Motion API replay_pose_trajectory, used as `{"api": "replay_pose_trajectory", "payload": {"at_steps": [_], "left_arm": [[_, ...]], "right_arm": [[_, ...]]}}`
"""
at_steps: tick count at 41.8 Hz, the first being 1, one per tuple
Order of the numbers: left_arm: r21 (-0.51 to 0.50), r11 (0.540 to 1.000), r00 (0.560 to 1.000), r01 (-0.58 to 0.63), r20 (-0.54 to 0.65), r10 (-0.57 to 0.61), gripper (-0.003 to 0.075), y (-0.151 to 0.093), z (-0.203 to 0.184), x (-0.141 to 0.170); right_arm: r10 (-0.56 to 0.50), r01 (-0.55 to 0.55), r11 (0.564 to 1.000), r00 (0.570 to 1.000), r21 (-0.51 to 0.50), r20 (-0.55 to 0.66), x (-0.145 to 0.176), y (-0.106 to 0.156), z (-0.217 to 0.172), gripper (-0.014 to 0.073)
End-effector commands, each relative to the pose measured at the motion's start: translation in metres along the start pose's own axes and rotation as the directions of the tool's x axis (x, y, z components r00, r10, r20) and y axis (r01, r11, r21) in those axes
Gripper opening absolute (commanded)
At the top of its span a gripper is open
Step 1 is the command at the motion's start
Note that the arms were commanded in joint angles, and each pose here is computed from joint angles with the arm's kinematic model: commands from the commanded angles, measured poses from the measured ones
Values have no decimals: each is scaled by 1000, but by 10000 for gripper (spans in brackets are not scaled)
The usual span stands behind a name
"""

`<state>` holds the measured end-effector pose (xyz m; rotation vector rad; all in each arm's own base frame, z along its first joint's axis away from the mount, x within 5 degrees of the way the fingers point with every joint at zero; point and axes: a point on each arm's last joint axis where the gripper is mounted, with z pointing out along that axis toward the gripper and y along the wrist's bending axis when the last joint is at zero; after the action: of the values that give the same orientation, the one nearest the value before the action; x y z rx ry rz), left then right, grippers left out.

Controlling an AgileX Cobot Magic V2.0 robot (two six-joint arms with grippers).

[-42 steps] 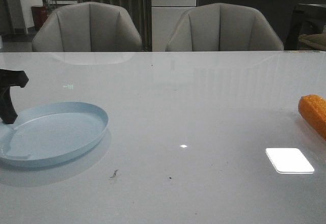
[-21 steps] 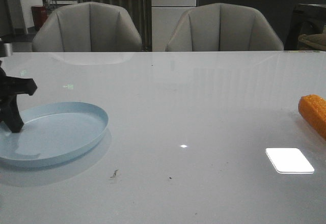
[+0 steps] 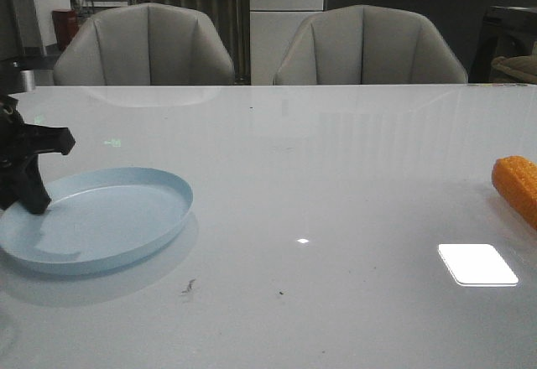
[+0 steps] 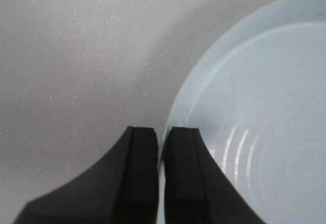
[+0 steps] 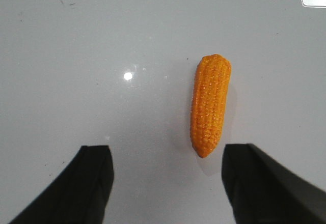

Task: Place corn on plate with both arms
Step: 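Lift the plate and carry it toward the table center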

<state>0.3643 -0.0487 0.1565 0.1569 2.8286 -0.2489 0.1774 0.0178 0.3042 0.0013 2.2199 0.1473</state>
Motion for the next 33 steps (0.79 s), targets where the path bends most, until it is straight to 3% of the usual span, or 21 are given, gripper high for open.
{"api": "replay_pose_trajectory", "payload": {"at_steps": [1, 9, 17, 26, 33], "left_arm": [[8, 1000, 995, -13, 96, 12, 95, -8, -31, -11], [12, 999, 977, -34, 211, 30, 95, -15, -72, -28], [128, 992, 968, -2, 250, -31, 96, -30, -108, -44], [221, 975, 965, -25, 258, -34, 96, -55, -123, -52], [306, 951, 963, -47, 265, -37, 96, -88, -120, -51]], "right_arm": [[4, -3, 1000, 995, -8, 97, -15, 2, -6, 559], [4, -3, 1000, 995, -8, 97, -15, 2, -6, 559], [4, -3, 1000, 995, -8, 97, -15, 2, -6, 559], [4, -3, 1000, 995, -8, 96, -15, 2, -6, 559], [4, -3, 1000, 995, -8, 96, -15, 2, -6, 559]]}}
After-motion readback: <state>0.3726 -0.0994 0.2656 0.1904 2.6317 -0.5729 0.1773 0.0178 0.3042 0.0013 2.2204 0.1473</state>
